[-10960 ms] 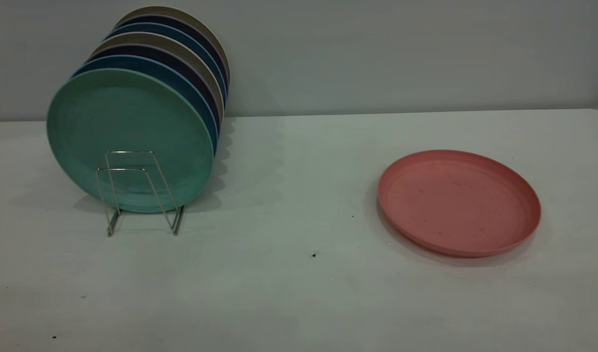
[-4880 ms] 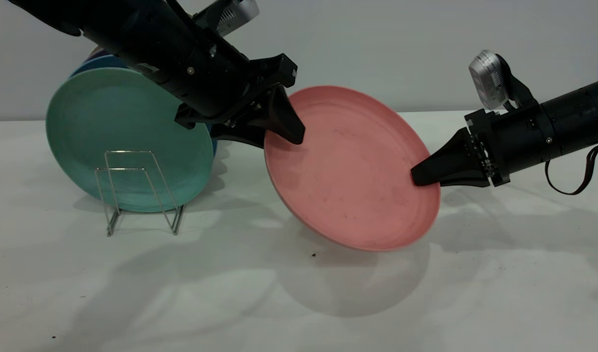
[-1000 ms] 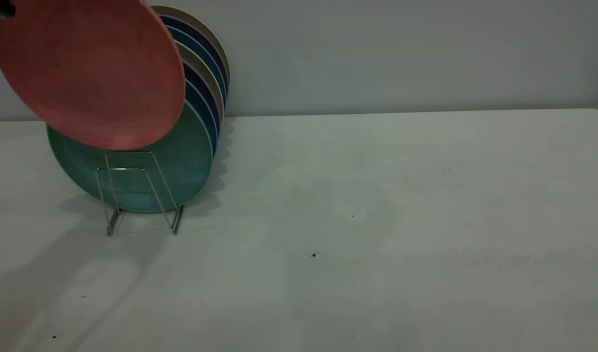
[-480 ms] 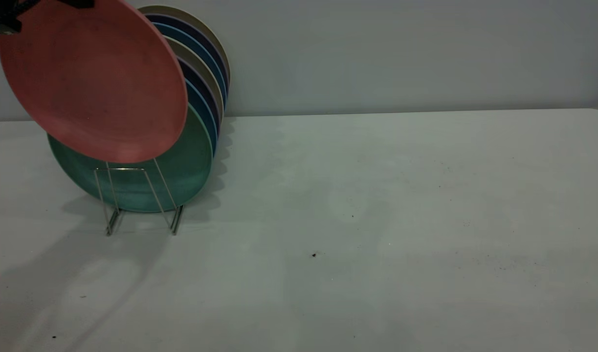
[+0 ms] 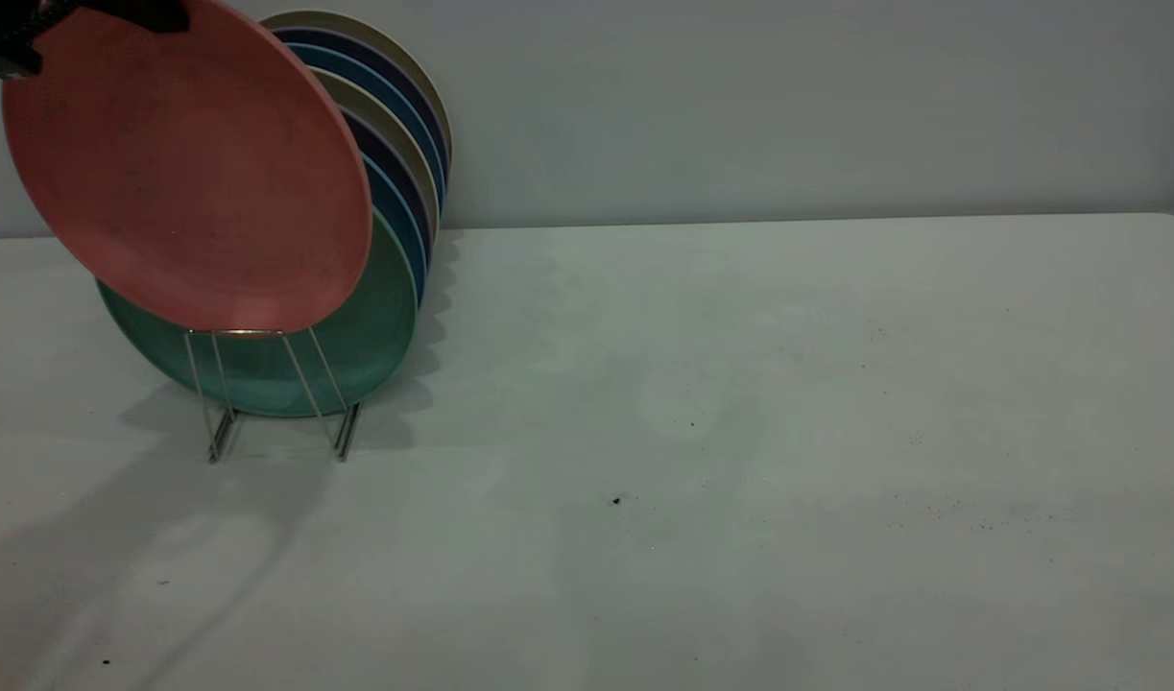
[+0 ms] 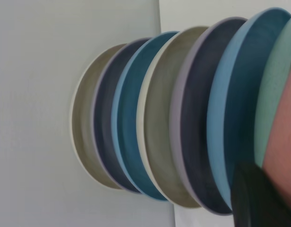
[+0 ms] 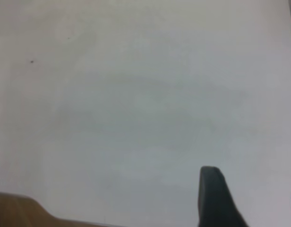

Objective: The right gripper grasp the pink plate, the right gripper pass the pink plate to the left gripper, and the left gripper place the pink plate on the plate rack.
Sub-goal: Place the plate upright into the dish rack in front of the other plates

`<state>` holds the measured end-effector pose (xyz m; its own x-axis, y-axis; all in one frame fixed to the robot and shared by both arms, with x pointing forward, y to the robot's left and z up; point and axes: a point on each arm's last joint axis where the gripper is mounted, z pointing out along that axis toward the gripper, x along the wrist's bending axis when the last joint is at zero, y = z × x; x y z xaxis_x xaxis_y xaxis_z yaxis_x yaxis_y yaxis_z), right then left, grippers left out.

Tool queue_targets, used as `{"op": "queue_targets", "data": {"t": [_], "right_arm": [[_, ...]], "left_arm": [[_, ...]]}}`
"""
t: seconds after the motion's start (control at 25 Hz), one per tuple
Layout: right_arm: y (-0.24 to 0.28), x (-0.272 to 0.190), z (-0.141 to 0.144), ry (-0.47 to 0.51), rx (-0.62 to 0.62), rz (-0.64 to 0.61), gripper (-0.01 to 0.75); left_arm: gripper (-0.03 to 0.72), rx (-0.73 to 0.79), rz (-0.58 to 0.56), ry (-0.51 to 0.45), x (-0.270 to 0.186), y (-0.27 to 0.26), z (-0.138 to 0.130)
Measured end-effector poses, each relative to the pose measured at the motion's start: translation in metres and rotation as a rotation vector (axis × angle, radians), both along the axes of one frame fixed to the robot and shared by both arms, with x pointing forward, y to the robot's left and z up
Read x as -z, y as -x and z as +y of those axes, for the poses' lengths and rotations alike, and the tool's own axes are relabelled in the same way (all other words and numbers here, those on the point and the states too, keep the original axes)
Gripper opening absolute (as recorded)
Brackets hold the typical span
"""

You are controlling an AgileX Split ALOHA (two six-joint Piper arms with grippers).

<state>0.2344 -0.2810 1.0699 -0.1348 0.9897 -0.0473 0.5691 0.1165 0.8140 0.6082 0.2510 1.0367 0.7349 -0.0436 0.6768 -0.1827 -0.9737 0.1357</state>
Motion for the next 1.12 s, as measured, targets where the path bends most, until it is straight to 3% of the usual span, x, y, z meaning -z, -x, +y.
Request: {"op": "queue_targets", "data": {"t": [0.44, 0.6, 0.88, 1.12], "right_arm": [[0.0, 0.0, 0.0, 0.0, 0.0, -0.001, 0.401], [0.0, 0.0, 0.0, 0.0, 0.0, 0.0, 0.401], [0.0, 0.0, 0.0, 0.0, 0.0, 0.0, 0.401], [0.0, 0.0, 0.0, 0.0, 0.0, 0.0, 0.401]], "left_arm": [[0.073, -0.048, 0.053, 0.045, 0.009, -0.002, -0.001], [0.143, -0.047, 0.065, 0.047, 0.01, -0.001, -0.001], [0.331, -0.104, 0.09, 0.097, 0.01, -0.001, -0.001], [0.379, -0.123, 0.096, 0.113, 0.01, 0.0, -0.001]]}}
